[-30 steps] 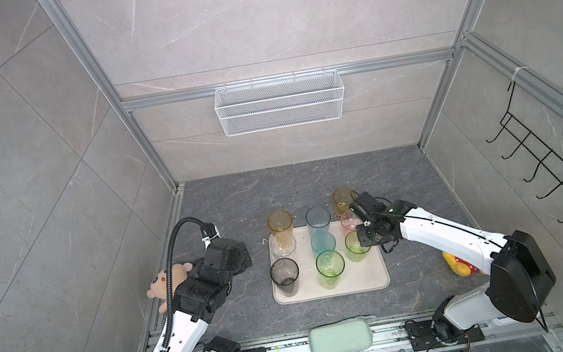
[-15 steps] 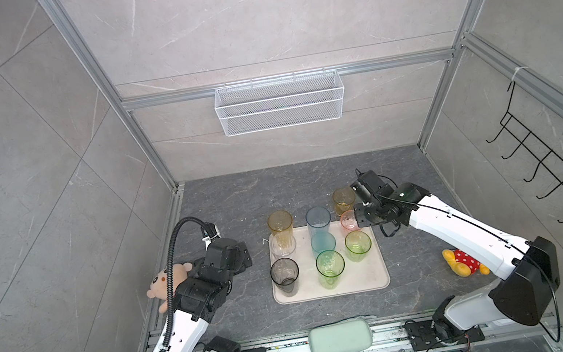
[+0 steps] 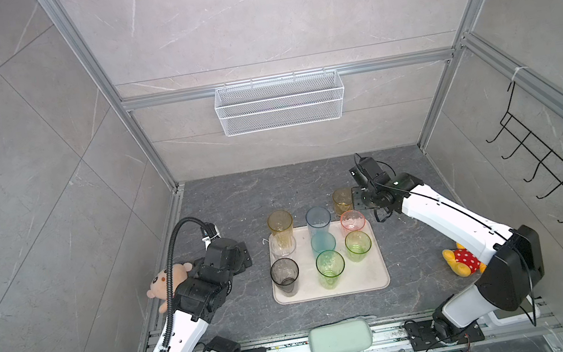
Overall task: Place the glasses into the tray
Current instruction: Place the glass on the tray, then pick up the glass from the top-center of the table.
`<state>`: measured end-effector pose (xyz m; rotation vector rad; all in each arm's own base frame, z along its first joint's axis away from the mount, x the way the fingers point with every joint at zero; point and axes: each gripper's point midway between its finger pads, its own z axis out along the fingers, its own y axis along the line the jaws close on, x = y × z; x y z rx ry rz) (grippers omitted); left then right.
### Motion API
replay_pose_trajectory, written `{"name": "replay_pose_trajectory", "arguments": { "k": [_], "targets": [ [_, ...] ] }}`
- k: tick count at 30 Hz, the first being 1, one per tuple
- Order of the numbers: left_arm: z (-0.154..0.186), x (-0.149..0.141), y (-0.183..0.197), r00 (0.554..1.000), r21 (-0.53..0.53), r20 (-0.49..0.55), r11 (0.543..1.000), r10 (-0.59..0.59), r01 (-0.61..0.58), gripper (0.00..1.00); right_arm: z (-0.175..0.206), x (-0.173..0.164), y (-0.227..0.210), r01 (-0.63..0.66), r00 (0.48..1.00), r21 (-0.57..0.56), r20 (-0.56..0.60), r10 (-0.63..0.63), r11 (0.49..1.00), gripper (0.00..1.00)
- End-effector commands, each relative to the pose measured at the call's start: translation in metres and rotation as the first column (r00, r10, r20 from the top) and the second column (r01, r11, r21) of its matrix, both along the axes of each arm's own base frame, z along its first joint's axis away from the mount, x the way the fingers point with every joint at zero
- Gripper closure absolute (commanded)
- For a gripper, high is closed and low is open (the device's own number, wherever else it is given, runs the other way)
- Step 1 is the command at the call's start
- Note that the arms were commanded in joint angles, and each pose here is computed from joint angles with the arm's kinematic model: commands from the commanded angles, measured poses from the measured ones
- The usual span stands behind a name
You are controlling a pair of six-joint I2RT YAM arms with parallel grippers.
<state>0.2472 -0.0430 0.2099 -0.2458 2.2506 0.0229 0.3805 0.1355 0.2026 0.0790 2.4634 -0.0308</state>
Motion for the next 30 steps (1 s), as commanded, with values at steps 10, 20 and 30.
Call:
{"name": "replay_pose_trajectory", "arguments": {
  "k": [10, 20, 30],
  "targets": [
    [0.006, 0.000, 0.000, 1.000, -0.013, 0.023, 1.000, 0.010, -0.010, 0.03, -0.014, 0.048, -0.003, 0.053, 0.999, 0.084, 0.003, -0.054, 0.995, 0.45],
    [0.006, 0.000, 0.000, 1.000, -0.013, 0.021, 1.000, 0.011, -0.011, 0.03, -0.043, 0.066, -0.004, 0.066, 0.996, 0.109, -0.065, -0.060, 0.992, 0.45],
    [0.006, 0.000, 0.000, 1.000, -0.013, 0.021, 1.000, 0.008, -0.008, 0.03, -0.067, 0.078, -0.002, 0.072, 0.991, 0.119, -0.125, -0.057, 0.990, 0.45]
  ]
}}
